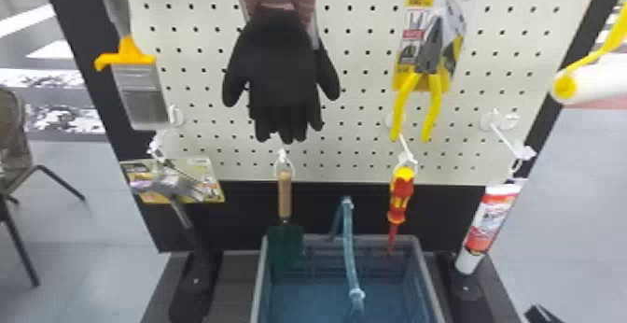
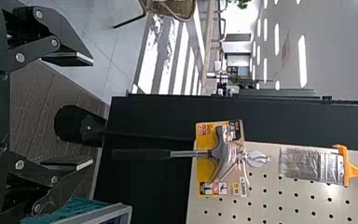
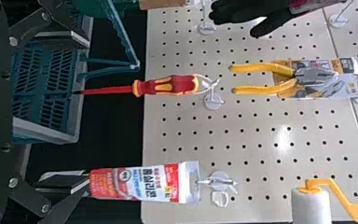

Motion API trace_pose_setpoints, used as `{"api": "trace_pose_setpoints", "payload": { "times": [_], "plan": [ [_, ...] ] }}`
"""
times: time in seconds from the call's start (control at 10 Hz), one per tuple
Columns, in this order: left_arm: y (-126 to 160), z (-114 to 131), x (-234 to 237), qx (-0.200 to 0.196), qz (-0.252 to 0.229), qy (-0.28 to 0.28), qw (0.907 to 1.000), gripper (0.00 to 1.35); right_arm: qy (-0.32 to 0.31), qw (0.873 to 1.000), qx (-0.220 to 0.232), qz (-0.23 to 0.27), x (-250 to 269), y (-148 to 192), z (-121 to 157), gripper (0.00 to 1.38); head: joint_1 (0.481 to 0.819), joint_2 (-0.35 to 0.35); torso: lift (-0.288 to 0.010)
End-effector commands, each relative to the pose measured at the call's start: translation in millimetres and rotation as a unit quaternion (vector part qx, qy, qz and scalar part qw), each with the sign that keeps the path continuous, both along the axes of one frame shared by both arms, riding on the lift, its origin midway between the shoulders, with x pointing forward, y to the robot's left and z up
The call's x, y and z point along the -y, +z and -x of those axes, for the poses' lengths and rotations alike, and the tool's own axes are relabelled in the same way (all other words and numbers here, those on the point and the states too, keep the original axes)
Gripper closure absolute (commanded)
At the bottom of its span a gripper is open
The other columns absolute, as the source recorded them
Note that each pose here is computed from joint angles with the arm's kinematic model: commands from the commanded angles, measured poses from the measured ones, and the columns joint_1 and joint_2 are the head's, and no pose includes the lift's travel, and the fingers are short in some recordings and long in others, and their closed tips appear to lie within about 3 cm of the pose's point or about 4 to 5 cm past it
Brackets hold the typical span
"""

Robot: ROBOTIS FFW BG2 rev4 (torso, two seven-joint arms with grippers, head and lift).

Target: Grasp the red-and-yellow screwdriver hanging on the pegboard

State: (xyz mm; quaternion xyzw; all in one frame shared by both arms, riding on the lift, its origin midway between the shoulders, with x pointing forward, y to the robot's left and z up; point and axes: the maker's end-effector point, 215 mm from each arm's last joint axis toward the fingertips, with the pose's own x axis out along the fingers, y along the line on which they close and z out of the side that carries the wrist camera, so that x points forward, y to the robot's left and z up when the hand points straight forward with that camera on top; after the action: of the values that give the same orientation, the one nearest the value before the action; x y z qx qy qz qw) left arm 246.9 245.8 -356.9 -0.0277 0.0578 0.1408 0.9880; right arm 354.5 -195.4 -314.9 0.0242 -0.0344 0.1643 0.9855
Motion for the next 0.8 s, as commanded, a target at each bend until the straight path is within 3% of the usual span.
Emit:
{"api": "trace_pose_setpoints", "payload": {
  "times": [0.0,0.7],
  "plan": [
    [-1,1,0,-0.002,0.000,0.000,1.0000,0.51,0.008,1.000,0.014,0.000,-2,18,-9,0.26,0.549,0.000,-0.100],
    [-1,0,1,-0.001,0.002,0.002,1.0000,0.51,0.083,0.995,0.038,0.051,-6,54,-48,0.26,0.549,0.000,-0.100]
  ]
}}
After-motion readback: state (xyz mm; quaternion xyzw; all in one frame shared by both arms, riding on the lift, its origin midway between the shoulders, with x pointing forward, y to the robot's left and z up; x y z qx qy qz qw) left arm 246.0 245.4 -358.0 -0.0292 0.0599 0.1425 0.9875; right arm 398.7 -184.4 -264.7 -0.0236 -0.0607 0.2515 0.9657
